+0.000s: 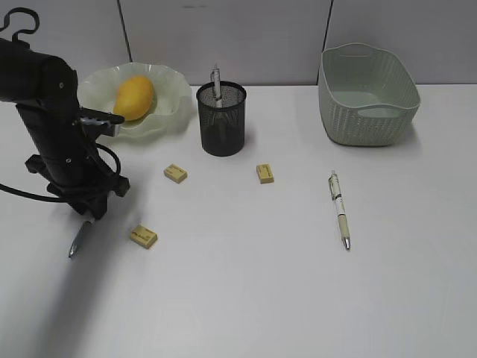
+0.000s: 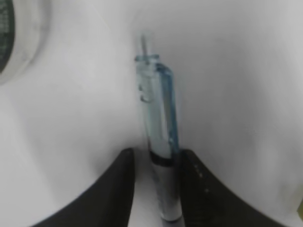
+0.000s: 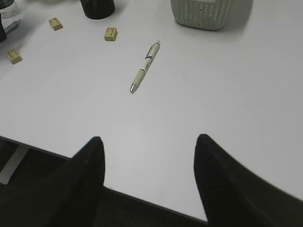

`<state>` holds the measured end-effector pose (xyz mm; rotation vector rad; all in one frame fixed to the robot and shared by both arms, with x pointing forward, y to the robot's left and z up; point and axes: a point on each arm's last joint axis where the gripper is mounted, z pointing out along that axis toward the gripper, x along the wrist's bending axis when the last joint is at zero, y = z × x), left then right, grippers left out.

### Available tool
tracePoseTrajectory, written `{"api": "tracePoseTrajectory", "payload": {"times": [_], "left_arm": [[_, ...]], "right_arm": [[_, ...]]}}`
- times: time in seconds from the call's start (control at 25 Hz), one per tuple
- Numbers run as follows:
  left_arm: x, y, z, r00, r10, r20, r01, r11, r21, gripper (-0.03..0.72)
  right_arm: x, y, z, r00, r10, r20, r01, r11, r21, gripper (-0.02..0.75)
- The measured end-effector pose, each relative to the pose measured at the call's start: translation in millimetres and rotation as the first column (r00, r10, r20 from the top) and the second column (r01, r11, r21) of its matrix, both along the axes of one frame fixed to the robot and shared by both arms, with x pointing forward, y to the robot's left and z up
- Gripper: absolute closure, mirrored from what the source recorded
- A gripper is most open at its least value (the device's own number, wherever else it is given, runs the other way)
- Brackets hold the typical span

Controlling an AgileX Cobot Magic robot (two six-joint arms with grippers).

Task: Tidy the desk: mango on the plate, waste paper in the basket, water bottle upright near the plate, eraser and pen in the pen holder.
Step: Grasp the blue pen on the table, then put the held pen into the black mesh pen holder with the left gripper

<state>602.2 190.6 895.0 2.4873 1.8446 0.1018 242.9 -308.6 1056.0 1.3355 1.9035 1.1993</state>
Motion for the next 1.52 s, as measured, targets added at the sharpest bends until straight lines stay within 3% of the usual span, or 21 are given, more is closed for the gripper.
{"api": "tracePoseTrajectory", "payload": {"times": [0.28,0.56,0.72,0.96,1.08,1.2,1.36,1.52], "left_arm": [[-1,1,0,1.000,0.005,-0.013,-0.005,1.000,0.009,0.578],[-2,-1,7,0.997,0.029,-0.075,-0.029,1.000,0.006,0.586],[4,-6,34,0.998,0.046,-0.053,-0.047,0.998,-0.033,0.586],[19,-40,104,0.986,0.012,0.163,0.013,0.988,-0.154,0.586],[28,-63,134,0.955,-0.012,0.298,0.077,0.975,-0.206,0.586],[36,-84,160,0.895,0.004,0.445,0.135,0.951,-0.279,0.586],[46,-100,178,0.802,0.115,0.587,0.174,0.894,-0.413,0.586],[58,-108,181,0.719,0.213,0.662,0.195,0.852,-0.486,0.586]], "right_arm": [[0,0,0,1.000,0.000,0.000,0.000,1.000,0.000,0.260],[0,0,0,1.000,0.000,0.000,0.000,1.000,0.000,0.260],[0,0,0,1.000,0.000,0.000,0.000,1.000,0.000,0.260],[0,0,0,1.000,0.000,0.000,0.000,1.000,0.000,0.260],[0,0,0,1.000,0.000,0.000,0.000,1.000,0.000,0.260],[0,0,0,1.000,0.000,0.000,0.000,1.000,0.000,0.260],[0,0,0,1.000,0.000,0.000,0.000,1.000,0.000,0.260],[0,0,0,1.000,0.000,0.000,0.000,1.000,0.000,0.260]]}}
